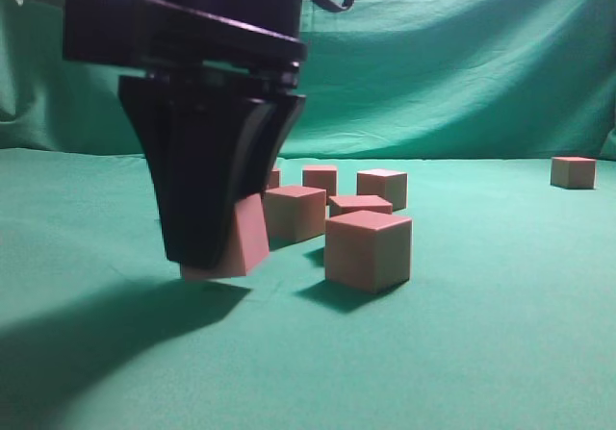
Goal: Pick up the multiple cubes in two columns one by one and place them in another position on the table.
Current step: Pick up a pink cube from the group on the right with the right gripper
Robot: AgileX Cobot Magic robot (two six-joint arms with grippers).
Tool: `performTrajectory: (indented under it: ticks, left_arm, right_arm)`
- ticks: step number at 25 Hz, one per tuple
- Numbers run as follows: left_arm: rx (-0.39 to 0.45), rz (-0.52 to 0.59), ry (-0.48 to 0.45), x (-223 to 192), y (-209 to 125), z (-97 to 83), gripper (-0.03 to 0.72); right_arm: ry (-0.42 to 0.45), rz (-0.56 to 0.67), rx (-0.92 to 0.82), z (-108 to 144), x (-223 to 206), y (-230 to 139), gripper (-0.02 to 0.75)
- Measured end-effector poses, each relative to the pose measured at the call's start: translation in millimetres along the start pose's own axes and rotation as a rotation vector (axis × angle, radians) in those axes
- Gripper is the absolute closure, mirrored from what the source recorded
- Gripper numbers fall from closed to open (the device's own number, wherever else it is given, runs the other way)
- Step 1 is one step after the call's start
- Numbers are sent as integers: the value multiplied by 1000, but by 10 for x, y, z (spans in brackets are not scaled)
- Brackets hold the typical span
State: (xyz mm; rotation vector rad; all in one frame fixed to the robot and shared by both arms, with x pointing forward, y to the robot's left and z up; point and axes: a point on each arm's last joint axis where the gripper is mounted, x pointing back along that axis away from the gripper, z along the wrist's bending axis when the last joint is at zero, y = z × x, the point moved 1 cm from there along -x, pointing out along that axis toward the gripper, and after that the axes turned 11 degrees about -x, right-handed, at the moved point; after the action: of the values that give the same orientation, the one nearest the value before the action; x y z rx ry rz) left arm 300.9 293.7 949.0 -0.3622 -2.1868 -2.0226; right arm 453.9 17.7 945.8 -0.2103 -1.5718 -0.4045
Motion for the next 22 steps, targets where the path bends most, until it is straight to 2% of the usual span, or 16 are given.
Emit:
performTrajectory:
  ticks: [22]
  left_arm:
    - [0, 0, 0, 0, 0, 0, 688]
  right_arm:
    - [-40, 22, 13, -47, -84, -2, 472]
